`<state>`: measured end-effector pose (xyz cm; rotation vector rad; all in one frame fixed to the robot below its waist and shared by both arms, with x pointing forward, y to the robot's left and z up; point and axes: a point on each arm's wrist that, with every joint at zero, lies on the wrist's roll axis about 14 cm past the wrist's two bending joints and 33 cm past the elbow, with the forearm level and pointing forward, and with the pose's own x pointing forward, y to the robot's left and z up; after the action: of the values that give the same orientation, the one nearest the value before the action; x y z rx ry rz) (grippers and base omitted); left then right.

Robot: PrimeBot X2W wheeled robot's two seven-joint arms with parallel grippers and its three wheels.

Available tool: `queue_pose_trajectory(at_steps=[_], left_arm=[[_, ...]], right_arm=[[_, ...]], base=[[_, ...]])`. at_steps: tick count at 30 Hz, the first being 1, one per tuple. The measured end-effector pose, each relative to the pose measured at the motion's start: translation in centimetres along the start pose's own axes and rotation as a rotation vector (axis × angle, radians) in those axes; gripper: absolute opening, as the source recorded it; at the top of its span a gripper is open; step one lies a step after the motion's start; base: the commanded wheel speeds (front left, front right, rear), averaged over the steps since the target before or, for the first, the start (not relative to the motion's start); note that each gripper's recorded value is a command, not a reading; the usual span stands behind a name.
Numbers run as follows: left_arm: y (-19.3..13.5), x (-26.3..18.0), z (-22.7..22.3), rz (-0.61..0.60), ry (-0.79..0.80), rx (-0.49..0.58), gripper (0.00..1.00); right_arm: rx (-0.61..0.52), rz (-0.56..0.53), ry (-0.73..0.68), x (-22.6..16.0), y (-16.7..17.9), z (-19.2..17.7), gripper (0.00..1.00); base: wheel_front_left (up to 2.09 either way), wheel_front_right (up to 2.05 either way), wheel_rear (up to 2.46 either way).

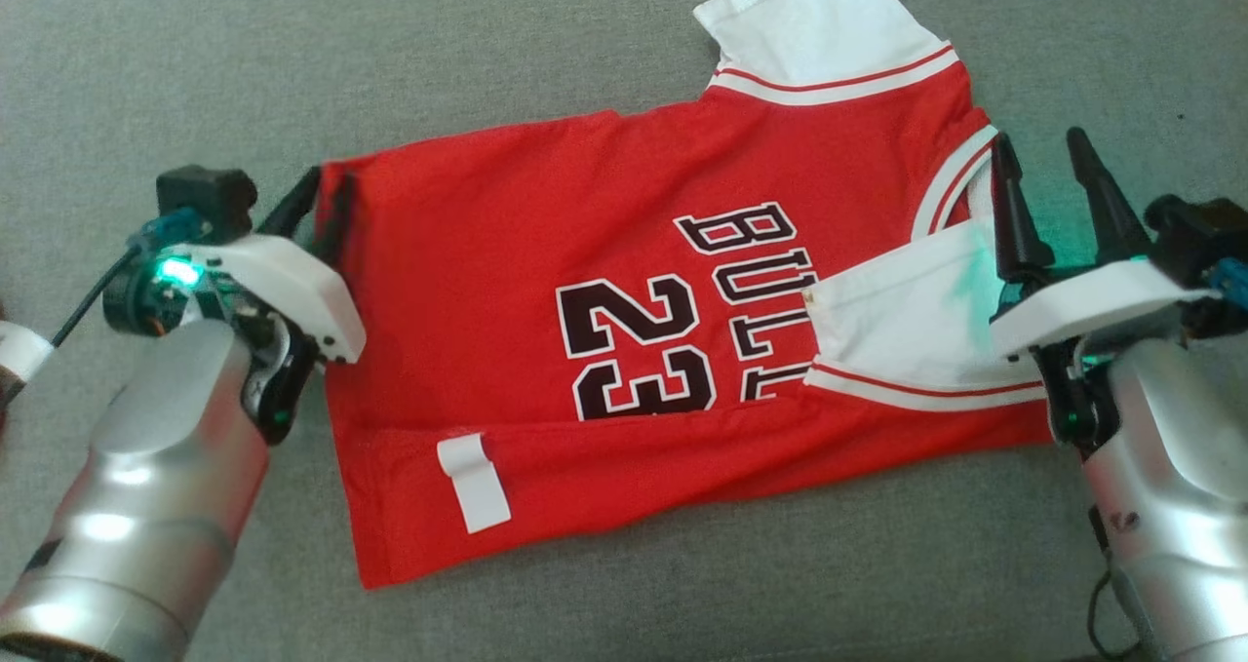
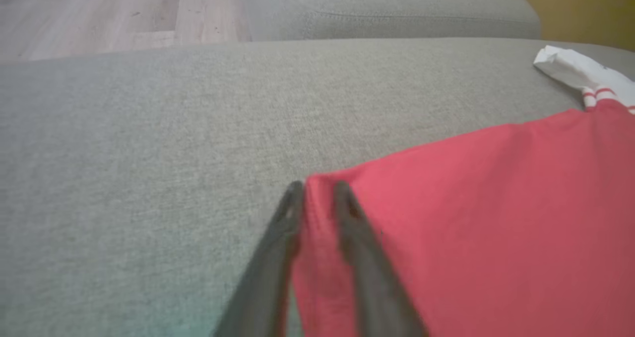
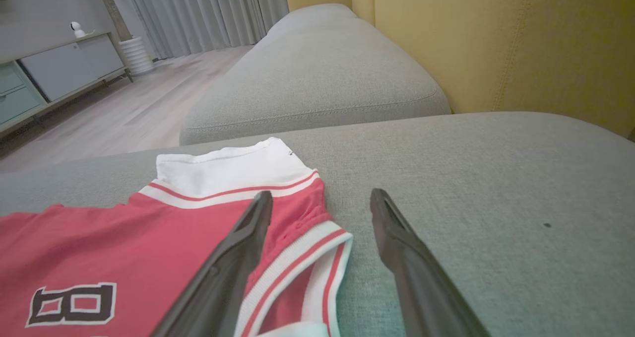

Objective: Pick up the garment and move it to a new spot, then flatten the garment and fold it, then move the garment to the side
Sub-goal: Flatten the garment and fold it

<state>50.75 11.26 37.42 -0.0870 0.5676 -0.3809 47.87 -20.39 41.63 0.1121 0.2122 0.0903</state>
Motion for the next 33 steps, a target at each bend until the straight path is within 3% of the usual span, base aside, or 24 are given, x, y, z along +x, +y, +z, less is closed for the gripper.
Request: queue_pose_trajectory(at_steps=[8, 19, 33], left_arm=[[1.0, 0.1, 1.9, 0.028, -0.093, 0.026, 0.0], [0.4, -0.3, 4.3, 0.033, -0.191, 0.052, 0.0], [1.1, -0.3, 1.8, 0.06, -0.174, 0.012, 0.0]], right_arm=[[-0.03, 0.042, 0.027, 2.4, 0.6, 0.9, 1.0], [-0.161, 0.113, 0.218, 10.1, 1.9, 2.7, 1.0], [-0.191, 0.148, 0.439, 16.6, 4.4, -2.8, 1.0]], base=[[0.0, 0.0, 0.0], [0.0, 0.0, 0.0], [0.0, 0.0, 0.0]])
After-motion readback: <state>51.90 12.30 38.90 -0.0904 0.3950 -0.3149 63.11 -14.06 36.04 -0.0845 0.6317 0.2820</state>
